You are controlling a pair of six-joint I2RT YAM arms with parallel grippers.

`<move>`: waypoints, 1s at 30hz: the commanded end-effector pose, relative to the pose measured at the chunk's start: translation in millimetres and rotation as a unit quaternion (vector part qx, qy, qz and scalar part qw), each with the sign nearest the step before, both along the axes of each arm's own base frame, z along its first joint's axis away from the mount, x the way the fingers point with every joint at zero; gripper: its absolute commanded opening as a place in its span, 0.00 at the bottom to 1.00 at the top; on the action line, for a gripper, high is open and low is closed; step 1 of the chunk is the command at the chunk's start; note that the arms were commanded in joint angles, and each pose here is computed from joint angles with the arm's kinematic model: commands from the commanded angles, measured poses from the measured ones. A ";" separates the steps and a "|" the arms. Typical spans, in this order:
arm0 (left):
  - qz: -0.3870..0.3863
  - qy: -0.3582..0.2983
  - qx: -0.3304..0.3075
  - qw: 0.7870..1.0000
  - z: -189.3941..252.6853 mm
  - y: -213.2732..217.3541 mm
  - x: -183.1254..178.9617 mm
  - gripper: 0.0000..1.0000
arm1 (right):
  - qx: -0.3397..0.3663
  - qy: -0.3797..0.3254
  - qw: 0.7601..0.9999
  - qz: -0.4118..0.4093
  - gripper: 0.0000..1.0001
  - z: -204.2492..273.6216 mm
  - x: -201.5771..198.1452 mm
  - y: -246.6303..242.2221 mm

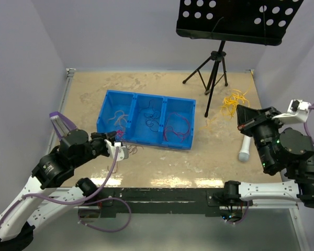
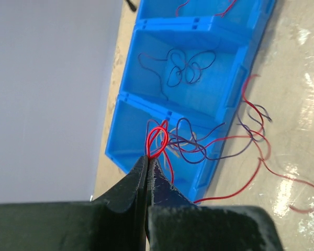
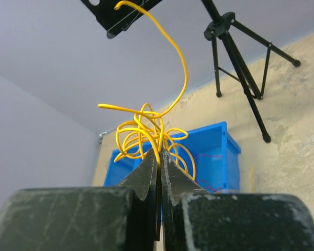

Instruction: Untangle the cables

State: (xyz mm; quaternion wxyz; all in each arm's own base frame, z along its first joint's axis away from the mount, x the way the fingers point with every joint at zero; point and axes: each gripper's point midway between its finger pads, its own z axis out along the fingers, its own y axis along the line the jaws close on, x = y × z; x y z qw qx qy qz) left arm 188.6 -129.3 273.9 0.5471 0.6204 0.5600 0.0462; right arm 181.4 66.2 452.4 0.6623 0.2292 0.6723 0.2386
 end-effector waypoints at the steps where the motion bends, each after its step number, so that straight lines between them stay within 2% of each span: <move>1: -0.079 0.025 0.003 0.997 -8.6 -16.2 -21.6 0.00 | -0.010 -0.015 0.999 0.028 0.00 15.4 0.9 19.2; 5: -0.101 0.042 -0.010 0.994 -10.2 -23.3 -30.1 0.00 | -0.022 -0.021 0.998 0.058 0.00 19.3 0.7 41.2; 11: -0.101 0.016 -0.023 0.994 15.9 -23.4 -28.1 0.00 | -0.054 -0.015 0.988 0.142 0.00 -4.0 -5.5 90.9; 18: -0.112 -0.014 -0.037 0.993 52.4 -23.5 -31.0 0.00 | -0.119 0.039 0.944 0.305 0.00 -87.0 -33.3 178.7; 30: -0.119 -0.064 -0.033 0.990 86.7 -12.0 -39.2 0.00 | -0.165 0.107 0.896 0.398 0.00 -201.5 -58.7 233.2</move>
